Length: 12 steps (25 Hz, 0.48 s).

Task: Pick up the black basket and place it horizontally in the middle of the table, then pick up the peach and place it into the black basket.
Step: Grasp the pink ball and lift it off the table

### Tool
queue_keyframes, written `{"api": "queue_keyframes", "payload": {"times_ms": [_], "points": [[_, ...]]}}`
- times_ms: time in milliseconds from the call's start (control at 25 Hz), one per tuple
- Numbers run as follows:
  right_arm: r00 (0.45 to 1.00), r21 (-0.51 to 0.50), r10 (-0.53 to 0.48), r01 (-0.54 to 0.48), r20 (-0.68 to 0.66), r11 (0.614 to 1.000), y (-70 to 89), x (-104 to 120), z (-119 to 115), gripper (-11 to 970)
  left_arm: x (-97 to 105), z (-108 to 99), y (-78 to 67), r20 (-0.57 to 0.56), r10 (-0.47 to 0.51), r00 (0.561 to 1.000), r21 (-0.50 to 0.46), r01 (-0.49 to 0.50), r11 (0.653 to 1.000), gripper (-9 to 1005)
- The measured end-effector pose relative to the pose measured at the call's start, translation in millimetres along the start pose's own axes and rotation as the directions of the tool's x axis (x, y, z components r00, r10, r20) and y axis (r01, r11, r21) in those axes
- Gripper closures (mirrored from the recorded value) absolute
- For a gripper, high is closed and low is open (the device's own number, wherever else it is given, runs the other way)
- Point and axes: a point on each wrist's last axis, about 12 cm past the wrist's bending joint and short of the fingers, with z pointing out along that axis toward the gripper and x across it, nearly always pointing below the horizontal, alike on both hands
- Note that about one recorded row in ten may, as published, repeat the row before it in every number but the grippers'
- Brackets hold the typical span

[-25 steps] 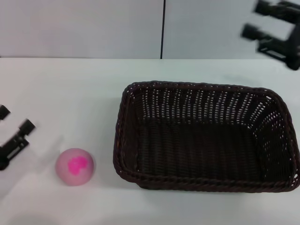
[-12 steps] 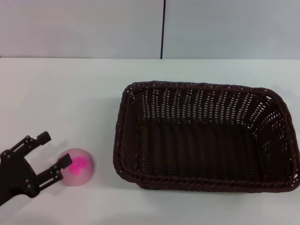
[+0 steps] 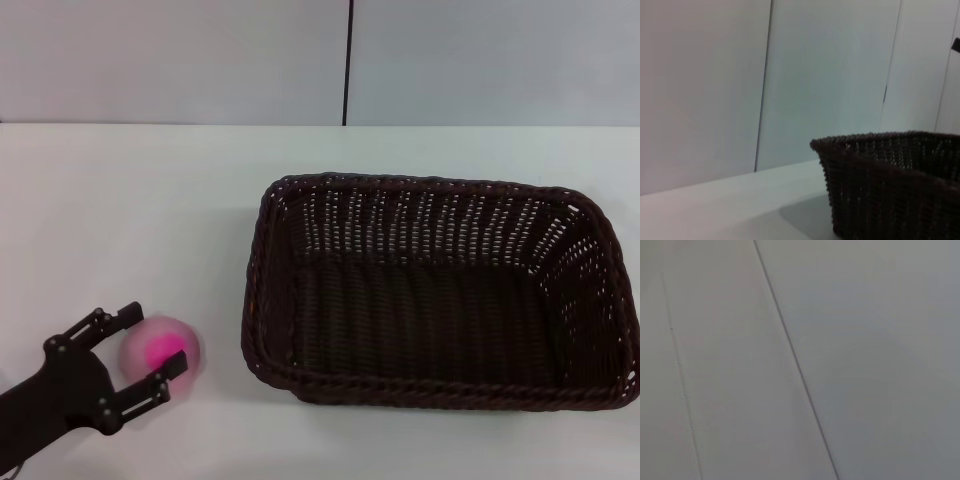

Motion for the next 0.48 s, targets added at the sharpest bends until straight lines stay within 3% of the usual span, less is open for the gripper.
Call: {"api": "queue_keyframes", "payload": {"times_ms": [480], "points": [[1.000,0.033,0.016,-0.015,-0.024,0.999,0.4,6.6,-9.6,362,8.3,4.9,0.0,-0.049,0.015,0.999,-0.028,-0.016,0.999,294]]}}
